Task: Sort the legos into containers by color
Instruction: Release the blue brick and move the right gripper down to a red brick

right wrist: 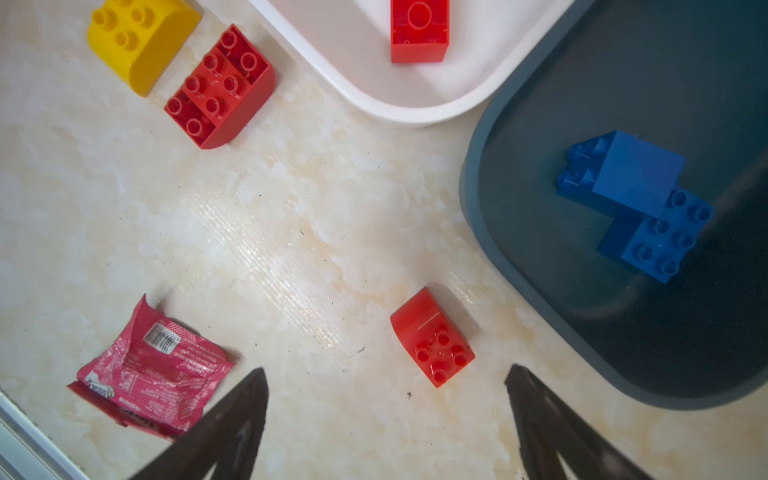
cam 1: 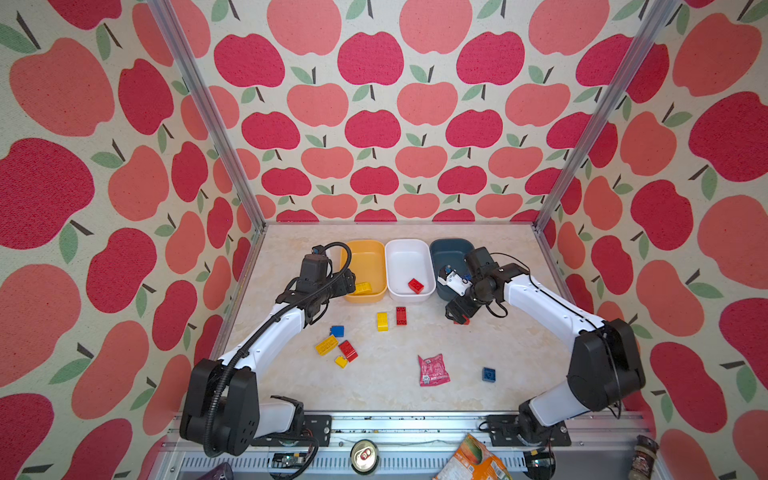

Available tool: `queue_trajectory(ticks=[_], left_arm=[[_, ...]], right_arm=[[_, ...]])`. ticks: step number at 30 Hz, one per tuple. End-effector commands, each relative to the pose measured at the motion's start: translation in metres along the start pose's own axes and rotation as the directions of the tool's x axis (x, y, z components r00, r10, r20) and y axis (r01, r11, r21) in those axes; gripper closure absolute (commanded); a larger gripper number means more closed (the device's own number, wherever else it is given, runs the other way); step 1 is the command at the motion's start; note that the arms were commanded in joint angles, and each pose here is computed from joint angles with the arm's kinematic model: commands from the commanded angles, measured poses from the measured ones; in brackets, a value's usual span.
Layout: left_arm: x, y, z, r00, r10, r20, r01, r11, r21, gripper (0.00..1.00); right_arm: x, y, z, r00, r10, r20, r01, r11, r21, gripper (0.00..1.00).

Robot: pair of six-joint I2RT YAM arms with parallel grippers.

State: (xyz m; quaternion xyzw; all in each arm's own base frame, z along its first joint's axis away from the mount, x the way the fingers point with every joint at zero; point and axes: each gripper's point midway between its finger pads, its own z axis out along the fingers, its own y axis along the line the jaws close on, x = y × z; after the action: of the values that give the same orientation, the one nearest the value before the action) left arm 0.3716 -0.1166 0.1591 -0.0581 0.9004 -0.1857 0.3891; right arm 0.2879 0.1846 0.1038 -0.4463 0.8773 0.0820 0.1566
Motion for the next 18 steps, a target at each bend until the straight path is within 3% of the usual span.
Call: queue_trajectory(ticks=[1,11,18], left_arm=[[-0.002,-0.001,-0.001,1.0,0.003,0.0,-0.003,1.0,0.007,0.12],[-0.002,0.001,-0.002,1.0,0.007,-0.001,-0.007,1.0,0.006,0.12],[0.0,0.002,0.0,1.0,0.002,-0.005,-0.002,1.0,0.01,0.12]], right_arm=[[0.024,0.002,0.01,0.991,-0.065,-0.115,0.066,0.998,0.008,0.09],[0.034,-0.006,0.028,0.974,-0.1,-0.202,0.112,0.993,0.044,0.11],[0.037,-0.009,0.044,0.974,-0.106,-0.203,0.118,0.992,0.049,0.11]])
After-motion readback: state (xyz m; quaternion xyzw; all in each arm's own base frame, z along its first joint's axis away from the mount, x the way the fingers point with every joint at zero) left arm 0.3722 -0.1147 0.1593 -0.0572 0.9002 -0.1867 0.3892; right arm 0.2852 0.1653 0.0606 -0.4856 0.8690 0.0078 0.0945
